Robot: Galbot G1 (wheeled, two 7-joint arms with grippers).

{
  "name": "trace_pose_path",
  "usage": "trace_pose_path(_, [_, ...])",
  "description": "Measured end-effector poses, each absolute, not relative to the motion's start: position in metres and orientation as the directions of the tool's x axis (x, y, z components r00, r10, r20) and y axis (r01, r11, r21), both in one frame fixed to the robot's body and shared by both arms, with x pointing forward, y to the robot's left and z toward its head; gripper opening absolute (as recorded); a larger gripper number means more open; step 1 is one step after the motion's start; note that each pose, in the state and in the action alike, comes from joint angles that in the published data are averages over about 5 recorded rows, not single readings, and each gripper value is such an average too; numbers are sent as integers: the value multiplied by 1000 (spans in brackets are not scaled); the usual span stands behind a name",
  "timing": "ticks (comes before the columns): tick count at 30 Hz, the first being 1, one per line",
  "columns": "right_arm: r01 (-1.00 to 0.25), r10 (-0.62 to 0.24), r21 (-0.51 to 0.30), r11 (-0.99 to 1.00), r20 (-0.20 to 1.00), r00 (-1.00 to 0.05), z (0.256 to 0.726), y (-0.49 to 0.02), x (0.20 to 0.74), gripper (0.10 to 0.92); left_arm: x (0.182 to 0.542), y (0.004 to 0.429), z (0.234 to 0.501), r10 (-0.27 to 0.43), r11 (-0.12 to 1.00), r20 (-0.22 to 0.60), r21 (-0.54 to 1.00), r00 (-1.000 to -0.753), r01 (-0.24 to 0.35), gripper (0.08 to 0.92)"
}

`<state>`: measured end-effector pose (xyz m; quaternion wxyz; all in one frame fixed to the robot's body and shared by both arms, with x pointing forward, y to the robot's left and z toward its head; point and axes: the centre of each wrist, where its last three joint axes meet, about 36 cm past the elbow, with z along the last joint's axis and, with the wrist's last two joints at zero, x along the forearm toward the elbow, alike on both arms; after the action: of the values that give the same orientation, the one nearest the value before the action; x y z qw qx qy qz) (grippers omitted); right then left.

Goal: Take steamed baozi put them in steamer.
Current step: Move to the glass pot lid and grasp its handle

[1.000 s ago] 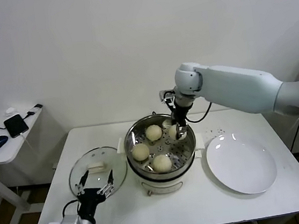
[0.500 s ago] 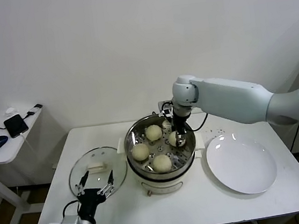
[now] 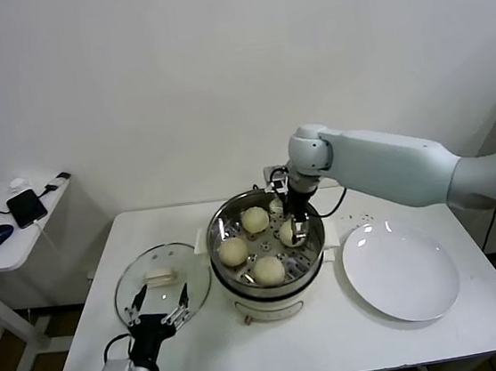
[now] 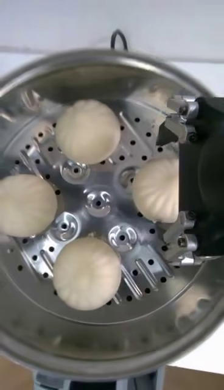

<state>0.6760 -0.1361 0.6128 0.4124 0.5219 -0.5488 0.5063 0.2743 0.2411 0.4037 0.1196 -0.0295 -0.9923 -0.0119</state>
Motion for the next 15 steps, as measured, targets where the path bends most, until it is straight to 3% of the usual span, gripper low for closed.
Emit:
trace_pose_path(6, [-983, -255, -183, -5, 951, -176, 647, -162, 667, 823, 278, 243, 402, 51, 999, 219, -8, -974, 50, 823])
trace_pose_path(15, [-928, -571, -335, 166, 734, -367, 667, -225, 641, 823, 280, 245, 403, 52, 996, 179, -82, -982, 38, 823])
